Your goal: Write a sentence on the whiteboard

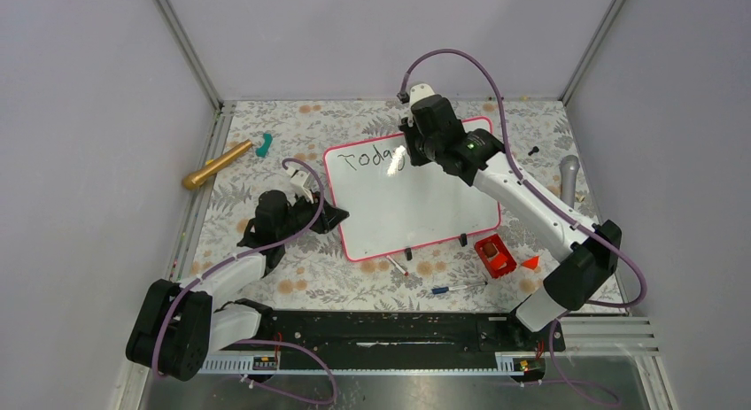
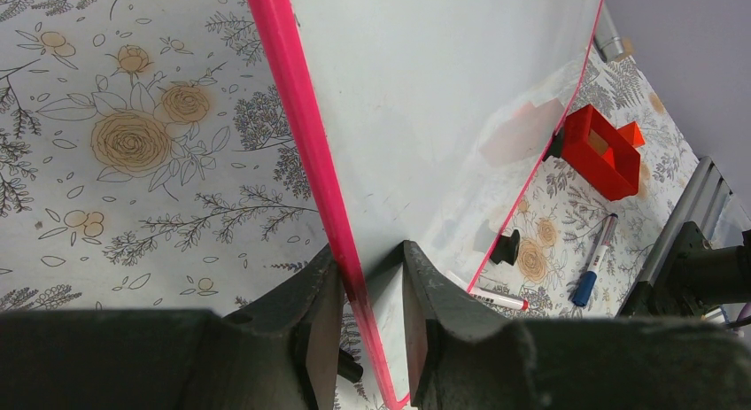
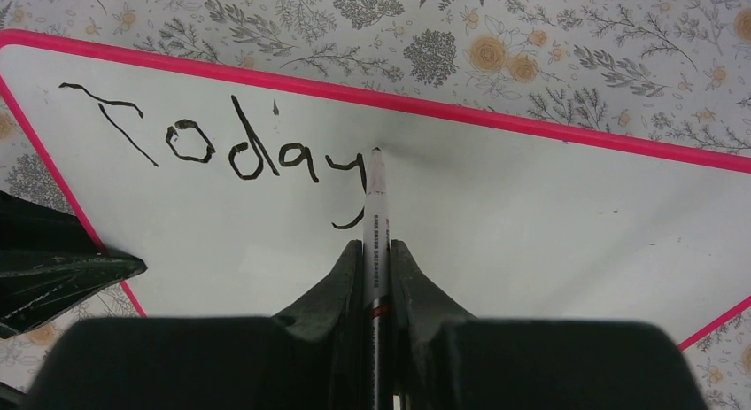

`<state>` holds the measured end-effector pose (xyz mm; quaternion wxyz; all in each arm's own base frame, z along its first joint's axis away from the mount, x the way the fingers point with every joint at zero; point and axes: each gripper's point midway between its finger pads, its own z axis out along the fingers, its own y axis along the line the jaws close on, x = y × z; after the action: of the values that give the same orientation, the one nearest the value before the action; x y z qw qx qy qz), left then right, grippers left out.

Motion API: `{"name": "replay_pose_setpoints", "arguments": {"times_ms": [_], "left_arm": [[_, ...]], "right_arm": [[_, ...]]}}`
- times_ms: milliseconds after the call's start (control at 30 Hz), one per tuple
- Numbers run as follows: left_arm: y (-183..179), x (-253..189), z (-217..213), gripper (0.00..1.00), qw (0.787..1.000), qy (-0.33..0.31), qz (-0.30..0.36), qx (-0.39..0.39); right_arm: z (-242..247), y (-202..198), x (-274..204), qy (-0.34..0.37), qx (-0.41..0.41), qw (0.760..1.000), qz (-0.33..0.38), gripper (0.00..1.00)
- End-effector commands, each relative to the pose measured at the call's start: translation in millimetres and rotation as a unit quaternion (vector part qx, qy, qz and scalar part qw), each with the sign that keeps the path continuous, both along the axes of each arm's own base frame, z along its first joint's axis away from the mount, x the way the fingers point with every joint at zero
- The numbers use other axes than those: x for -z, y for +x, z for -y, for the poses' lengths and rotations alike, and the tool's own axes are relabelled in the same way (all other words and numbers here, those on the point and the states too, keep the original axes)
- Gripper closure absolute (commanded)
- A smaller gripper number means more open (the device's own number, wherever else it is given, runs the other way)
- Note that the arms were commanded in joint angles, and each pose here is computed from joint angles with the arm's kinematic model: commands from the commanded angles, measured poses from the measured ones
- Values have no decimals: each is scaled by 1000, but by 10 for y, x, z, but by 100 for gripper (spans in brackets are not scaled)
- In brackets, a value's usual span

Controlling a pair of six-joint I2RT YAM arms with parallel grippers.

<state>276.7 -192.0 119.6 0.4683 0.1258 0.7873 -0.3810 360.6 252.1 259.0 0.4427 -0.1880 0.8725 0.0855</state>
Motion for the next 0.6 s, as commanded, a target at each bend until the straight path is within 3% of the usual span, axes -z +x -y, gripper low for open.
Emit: {"name": "replay_pose_setpoints", "arguments": {"times_ms": [0,567], "left_arm": [[135,-99,-41,95,999,19,35,-12],[129,-108,-39,96,999,19,36,-11]], "right_arm": [[59,116,-206,3,15,1000,26,100],[119,152,-104,-13,29,999,17,100]]}}
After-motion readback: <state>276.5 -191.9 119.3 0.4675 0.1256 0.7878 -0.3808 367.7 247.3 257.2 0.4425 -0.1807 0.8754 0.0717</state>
